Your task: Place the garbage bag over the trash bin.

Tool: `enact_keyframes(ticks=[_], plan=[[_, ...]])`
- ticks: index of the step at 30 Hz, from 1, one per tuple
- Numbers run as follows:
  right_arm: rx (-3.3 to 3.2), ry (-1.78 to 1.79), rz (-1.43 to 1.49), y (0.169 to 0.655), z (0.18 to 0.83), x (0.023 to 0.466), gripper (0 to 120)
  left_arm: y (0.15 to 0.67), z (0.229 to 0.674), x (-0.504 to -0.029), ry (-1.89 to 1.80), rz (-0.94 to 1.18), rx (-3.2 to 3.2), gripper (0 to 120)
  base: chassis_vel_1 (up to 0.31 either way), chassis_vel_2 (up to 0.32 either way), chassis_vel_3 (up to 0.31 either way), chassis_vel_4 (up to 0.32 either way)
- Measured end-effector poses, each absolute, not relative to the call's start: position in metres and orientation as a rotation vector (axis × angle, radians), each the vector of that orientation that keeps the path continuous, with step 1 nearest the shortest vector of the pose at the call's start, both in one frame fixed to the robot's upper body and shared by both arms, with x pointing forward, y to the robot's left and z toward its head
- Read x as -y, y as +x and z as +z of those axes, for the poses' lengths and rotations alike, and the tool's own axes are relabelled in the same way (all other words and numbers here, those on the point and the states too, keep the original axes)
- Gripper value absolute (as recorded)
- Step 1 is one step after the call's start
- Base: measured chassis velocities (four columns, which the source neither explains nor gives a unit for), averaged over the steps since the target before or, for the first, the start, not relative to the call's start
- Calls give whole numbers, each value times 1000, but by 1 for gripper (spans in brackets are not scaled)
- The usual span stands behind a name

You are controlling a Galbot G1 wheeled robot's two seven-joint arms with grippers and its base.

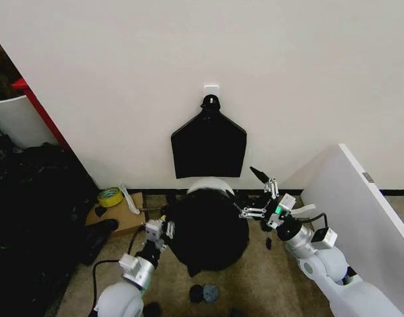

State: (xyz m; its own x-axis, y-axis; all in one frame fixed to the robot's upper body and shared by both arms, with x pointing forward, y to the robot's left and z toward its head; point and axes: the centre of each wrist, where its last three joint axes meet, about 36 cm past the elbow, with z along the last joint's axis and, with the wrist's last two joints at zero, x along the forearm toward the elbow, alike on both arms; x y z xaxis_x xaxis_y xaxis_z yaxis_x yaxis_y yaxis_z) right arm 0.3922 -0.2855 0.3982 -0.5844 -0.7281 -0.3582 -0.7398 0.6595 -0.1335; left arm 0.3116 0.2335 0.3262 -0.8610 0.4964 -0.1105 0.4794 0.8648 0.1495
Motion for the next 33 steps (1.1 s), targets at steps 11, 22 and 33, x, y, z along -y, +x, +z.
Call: enact_keyframes(ticks=[11, 22, 33], plan=[[-2499, -1333, -195, 422, 366, 331, 100, 311, 327, -247, 829, 267, -2763, 0, 0, 0, 0, 0], [-2433, -1431, -136, 420, 364, 333, 100, 310, 331, -247, 803, 250, -2768, 0, 0, 0, 0, 0], [-2512, -1294, -180, 419, 357, 319, 100, 305, 333, -244, 821, 242, -2766, 0, 0, 0, 0, 0]])
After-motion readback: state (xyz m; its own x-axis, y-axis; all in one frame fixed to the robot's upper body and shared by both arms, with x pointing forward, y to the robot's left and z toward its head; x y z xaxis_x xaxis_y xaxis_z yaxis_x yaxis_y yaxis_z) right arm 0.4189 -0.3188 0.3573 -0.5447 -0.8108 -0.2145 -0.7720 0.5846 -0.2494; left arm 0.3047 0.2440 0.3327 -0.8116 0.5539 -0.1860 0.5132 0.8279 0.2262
